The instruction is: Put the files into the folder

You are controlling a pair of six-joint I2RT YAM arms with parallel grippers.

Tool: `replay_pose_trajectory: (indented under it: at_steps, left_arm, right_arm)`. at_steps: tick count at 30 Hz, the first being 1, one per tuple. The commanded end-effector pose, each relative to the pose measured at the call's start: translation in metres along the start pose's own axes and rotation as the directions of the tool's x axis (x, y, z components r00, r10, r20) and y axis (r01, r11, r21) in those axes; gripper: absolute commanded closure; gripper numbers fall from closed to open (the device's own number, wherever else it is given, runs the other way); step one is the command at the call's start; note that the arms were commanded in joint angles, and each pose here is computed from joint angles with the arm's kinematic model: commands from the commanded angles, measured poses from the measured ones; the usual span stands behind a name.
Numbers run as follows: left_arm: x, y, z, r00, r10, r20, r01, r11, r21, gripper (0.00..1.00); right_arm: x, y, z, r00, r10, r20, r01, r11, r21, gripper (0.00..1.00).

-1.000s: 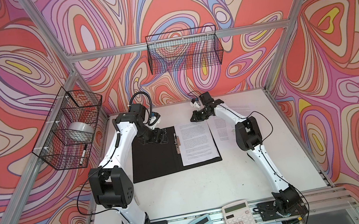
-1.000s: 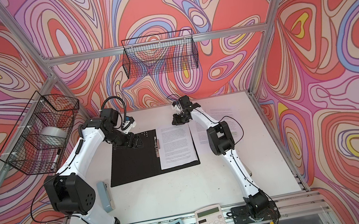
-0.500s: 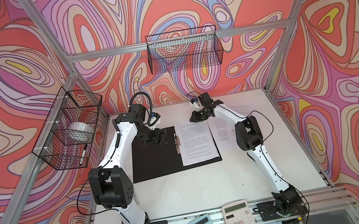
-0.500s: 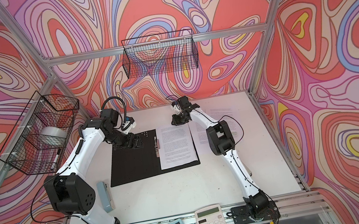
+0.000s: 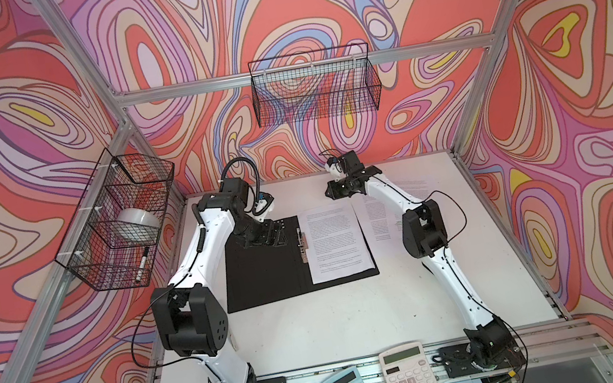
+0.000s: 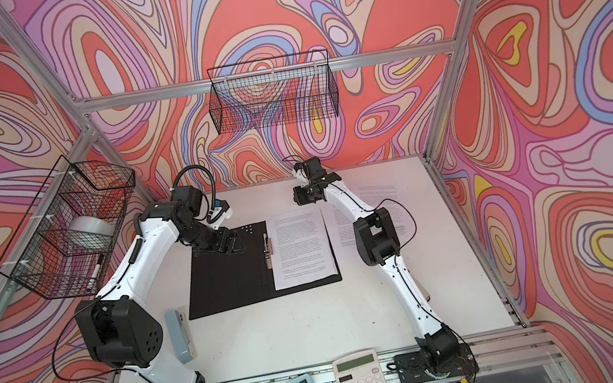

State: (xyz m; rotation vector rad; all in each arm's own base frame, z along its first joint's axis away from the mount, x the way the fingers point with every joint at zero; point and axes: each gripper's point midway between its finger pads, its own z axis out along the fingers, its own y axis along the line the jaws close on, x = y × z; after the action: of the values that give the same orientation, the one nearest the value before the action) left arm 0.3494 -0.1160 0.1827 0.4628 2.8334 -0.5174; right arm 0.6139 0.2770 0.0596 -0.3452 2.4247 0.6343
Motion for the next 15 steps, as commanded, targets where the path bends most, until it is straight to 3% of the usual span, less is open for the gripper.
replay_pose_trajectory:
  at_steps: [1,15]
  left_arm:
    - [0.001,-0.006,-0.004,1.0,0.022,0.007,-0.022,1.0,0.005,0.2]
    - [0.002,-0.008,-0.006,1.0,0.025,0.013,-0.025,1.0,0.011,0.2]
  right_arm:
    - [0.008,-0.018,0.004,1.0,0.006,-0.026,-0.005,0.998,0.057,0.81]
    - [0.045,-0.038,0.001,0.984,0.025,-0.179,-0.008,0.995,0.096,0.81]
